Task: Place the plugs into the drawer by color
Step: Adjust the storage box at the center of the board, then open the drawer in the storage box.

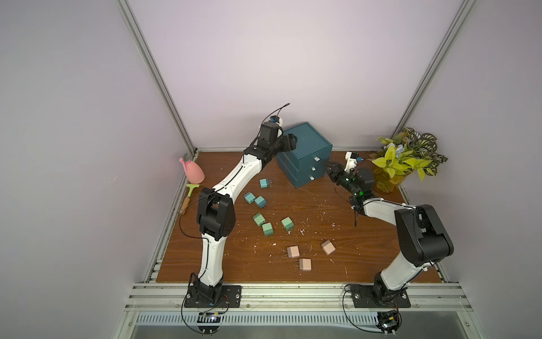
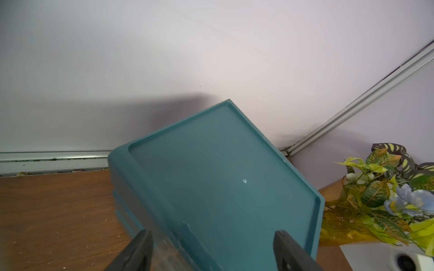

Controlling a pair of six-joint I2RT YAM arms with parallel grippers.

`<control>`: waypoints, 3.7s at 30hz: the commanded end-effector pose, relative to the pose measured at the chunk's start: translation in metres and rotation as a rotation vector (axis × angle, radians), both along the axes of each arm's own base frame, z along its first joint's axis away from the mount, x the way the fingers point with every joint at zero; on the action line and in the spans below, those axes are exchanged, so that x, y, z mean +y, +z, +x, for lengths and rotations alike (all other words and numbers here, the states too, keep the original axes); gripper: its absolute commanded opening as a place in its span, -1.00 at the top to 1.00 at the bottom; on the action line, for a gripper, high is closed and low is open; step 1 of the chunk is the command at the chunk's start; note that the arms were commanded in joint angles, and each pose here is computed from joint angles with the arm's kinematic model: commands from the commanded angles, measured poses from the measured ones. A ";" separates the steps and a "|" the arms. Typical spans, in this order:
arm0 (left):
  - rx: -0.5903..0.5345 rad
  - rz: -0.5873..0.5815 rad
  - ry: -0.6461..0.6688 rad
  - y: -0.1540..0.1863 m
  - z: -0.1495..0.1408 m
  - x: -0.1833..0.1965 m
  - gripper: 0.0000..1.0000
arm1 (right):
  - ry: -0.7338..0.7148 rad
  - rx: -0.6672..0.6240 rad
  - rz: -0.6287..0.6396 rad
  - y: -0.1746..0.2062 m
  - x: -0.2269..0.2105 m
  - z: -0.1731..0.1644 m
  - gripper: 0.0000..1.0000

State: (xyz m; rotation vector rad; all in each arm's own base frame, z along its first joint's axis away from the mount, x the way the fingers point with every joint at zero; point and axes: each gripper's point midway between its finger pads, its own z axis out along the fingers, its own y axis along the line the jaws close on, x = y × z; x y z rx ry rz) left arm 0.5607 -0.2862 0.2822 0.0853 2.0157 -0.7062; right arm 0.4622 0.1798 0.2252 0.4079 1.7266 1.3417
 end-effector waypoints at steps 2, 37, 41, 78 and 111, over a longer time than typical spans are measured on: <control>0.010 0.012 -0.024 -0.011 0.003 -0.005 -0.53 | 0.036 -0.093 0.062 0.041 0.007 0.004 0.19; 0.076 0.017 -0.035 -0.044 0.010 -0.006 -0.31 | 0.048 -0.043 0.087 0.018 0.027 0.030 0.63; 0.075 0.019 -0.034 -0.044 0.011 -0.006 -0.31 | 0.042 -0.050 0.084 0.020 0.025 0.027 0.86; 0.067 0.010 -0.025 -0.038 0.017 0.002 -0.39 | -0.044 -0.039 -0.174 0.001 -0.002 -0.073 1.00; -0.054 0.626 -0.047 -0.029 -0.055 0.085 -0.58 | -0.014 -0.236 -0.595 0.025 0.013 -0.114 0.28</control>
